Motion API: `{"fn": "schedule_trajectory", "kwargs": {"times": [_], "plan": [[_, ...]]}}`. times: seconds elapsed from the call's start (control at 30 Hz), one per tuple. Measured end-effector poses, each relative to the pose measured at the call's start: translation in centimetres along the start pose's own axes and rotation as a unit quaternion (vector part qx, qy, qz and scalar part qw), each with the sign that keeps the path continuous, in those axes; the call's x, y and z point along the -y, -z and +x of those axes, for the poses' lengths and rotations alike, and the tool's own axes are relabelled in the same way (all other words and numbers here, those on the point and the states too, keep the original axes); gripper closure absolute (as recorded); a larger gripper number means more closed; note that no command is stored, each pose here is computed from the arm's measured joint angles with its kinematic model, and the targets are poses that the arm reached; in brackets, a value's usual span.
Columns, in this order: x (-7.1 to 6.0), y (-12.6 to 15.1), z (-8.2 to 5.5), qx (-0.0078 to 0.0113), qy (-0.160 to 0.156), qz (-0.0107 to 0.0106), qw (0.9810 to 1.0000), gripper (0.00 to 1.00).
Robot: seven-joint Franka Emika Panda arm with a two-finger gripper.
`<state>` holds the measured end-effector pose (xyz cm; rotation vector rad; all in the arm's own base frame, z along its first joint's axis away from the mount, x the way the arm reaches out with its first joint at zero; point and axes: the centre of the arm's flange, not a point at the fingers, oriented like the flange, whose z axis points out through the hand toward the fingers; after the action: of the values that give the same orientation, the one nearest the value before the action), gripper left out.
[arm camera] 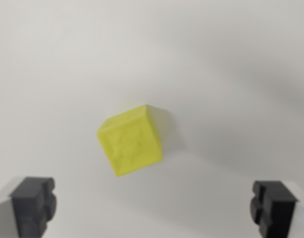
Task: Pick yellow cube
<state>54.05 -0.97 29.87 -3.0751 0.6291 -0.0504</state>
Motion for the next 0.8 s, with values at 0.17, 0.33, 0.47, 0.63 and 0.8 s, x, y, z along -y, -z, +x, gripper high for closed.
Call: {"fn": "schedule_trajectory", "kwargs": {"times": [0.17,0.33,0.47,0.63,0.8], "plan": [[-0.1,-1.2,-0.4,0.0013,0.018,0.0,0.9998,0.0],[-0.3,-2.5,-0.8,0.003,0.037,-0.0003,0.9993,0.0],[-0.4,-3.5,-1.1,0.004,0.052,-0.0003,0.9987,0.0],[-0.5,-4.7,-1.5,0.0056,0.07,-0.0005,0.9975,0.0],[-0.7,-6.0,-1.9,0.0072,0.088,-0.0007,0.9961,0.0]]}}
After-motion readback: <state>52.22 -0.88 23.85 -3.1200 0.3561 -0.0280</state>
